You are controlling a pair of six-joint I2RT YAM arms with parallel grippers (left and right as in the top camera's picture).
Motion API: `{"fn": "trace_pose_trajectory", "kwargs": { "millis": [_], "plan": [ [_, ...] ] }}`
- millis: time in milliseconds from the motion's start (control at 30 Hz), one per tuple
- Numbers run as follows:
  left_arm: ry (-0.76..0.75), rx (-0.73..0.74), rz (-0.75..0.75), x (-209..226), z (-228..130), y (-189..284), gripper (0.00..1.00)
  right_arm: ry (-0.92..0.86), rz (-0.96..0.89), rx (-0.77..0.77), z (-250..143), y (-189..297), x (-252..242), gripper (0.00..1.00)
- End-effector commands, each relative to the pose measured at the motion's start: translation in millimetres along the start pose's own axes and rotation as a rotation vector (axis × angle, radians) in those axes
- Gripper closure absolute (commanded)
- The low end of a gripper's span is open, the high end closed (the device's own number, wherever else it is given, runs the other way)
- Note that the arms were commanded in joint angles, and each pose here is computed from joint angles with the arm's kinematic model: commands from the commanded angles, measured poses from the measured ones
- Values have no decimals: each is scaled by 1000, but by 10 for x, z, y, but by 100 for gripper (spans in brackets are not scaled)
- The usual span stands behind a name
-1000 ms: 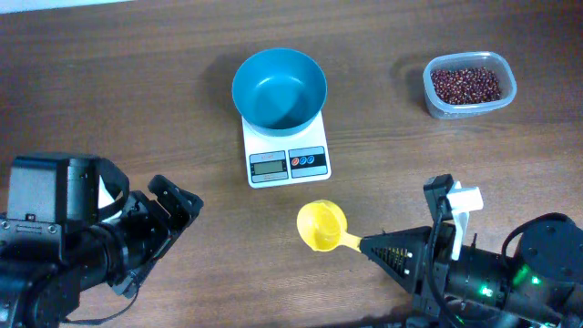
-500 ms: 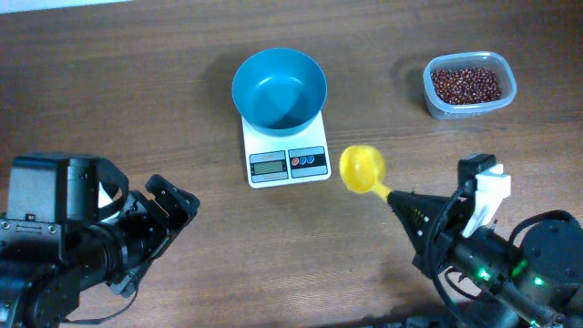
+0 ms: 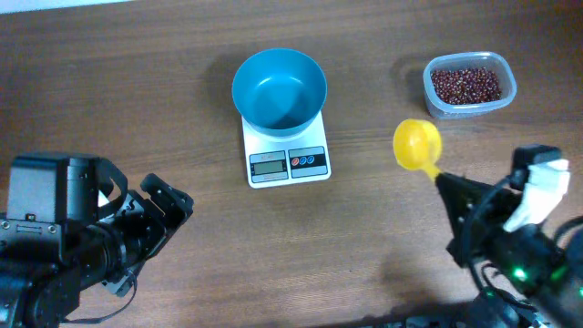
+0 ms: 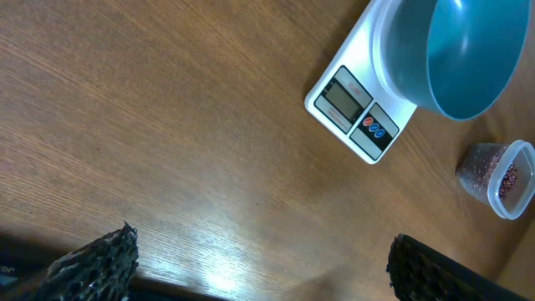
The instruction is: Scoop item into bowl and weigh 50g on scale
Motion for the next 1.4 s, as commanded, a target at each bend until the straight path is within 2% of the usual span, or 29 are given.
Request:
{"fn": "trace_pose_trajectory", "kwargs": {
  "millis": [0,33,67,100,133,167,233,300,367,433,533,667,733,867,1000,1133,1367],
  "plan": [
    [-15,-38,-9,-33,73,42,1,-2,-15,-26,169,229,12,96],
    [-16,-44,-13,-44,86,43,1,-8,-28,-12,162,283,-12,96],
    [-16,-44,-14,-45,86,43,41,-23,-41,1,148,320,-38,96],
    [-16,-43,-13,-44,85,43,69,-67,-51,12,124,330,-62,96],
    [-16,-44,-14,-45,86,43,93,-136,-57,22,99,331,-75,96],
    [-16,-42,-14,-46,83,43,100,-189,-54,30,83,331,-70,96],
    [-15,-29,-11,-33,57,42,100,-206,-40,45,63,331,-45,96],
    [-15,27,-68,-118,-32,45,100,-205,-39,48,57,331,-44,96],
    [-40,-3,-117,-223,39,53,100,-202,-50,58,33,333,-66,96],
    [-265,-59,-231,-504,102,87,100,-202,-49,57,35,333,-65,96],
    [-406,-104,-294,-758,57,114,100,-202,-50,57,33,331,-66,96],
    [-584,-160,-218,-909,-40,-2,100,-198,-63,63,16,334,-92,96],
    [-703,-152,-174,-1106,-179,-228,100,-196,-77,56,21,335,-118,96],
    [-853,-102,19,-1217,-423,-869,100,-180,-133,74,-44,351,-229,96],
    [-878,-52,83,-1309,-522,-1506,100,-170,-167,82,-76,363,-296,96],
    [-872,-71,60,-1449,-543,-1859,100,-167,-181,69,-58,365,-319,96],
    [-845,-134,86,-1477,-400,-2106,100,-167,-186,63,-49,366,-327,96]
  ]
}}
Point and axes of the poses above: each gripper's point midway between its finger pads, its own y axis back along the fingers, its own x axis along the line the jaws close on, z = x × y, the point moved 2 cm from there along y, back along the fingers, and after that the axes turned 12 degrees about -y, right-handed, at the moved point
